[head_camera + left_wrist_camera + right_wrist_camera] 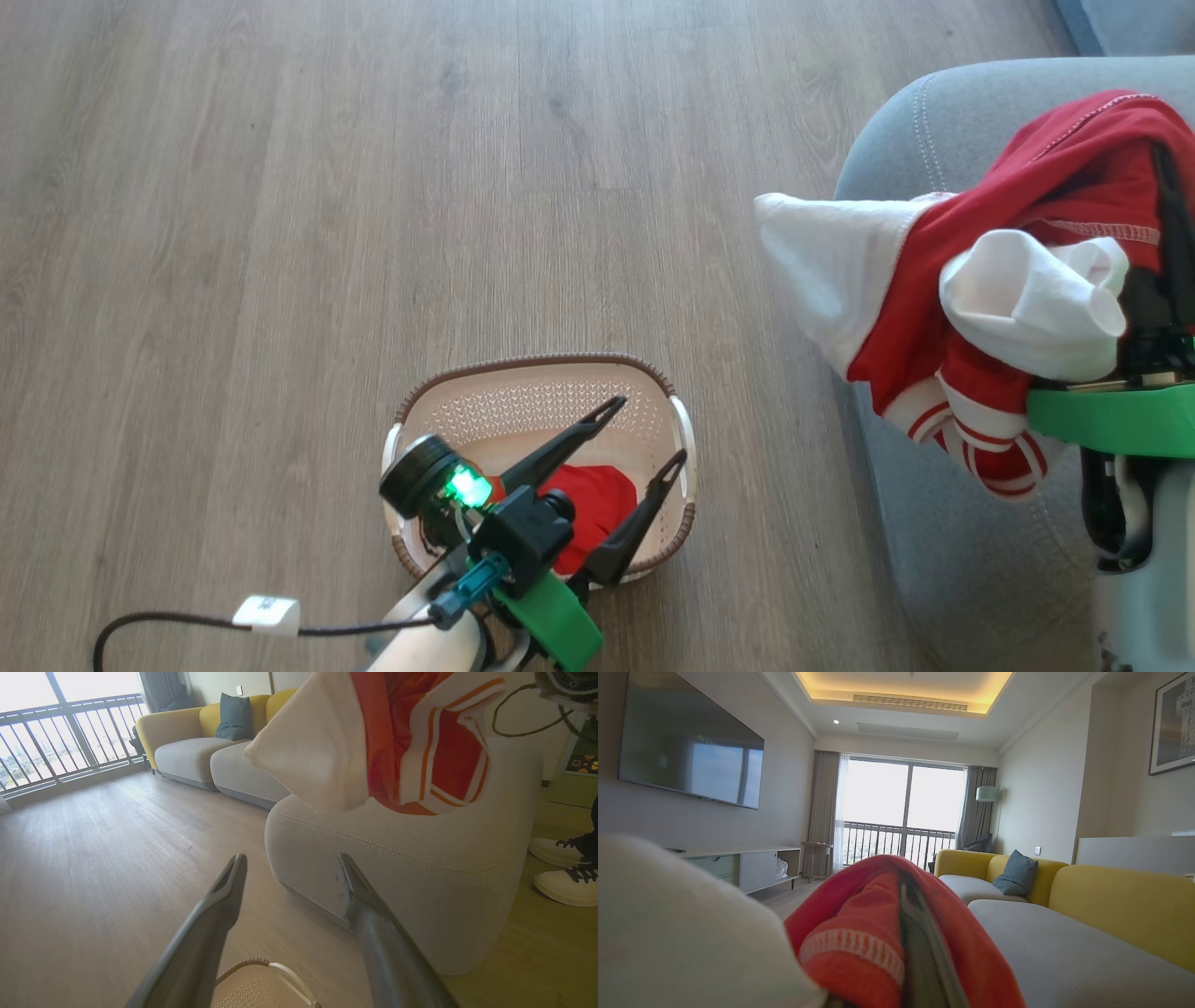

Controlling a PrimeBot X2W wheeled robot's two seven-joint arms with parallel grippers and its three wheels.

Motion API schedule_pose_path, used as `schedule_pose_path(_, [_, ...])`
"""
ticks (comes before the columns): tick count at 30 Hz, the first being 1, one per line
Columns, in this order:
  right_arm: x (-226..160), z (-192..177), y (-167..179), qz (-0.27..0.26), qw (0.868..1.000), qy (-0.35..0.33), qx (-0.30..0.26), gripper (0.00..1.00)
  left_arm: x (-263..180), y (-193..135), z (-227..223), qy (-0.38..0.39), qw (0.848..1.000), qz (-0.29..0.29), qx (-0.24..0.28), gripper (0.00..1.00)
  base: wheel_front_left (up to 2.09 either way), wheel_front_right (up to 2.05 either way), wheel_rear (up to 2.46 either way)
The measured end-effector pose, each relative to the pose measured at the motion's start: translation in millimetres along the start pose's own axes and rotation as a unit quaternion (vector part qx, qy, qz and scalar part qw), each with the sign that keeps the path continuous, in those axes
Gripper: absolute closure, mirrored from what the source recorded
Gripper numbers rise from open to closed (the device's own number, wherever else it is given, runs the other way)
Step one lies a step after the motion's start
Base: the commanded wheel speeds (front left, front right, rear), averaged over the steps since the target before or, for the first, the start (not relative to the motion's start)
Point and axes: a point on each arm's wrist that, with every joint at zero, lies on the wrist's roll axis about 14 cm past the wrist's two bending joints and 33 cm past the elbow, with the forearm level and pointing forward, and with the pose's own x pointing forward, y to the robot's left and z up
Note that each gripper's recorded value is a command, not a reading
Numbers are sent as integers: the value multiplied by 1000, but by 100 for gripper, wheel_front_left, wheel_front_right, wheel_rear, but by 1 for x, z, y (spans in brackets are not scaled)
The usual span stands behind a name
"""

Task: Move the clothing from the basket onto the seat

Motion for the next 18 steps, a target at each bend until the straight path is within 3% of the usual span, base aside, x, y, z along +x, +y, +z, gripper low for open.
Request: schedule_pose_path(18, [-10,-1,-23,-31,999,9,-15,100,3,-8,-23,29,999,-10,-23,0,0,0,0])
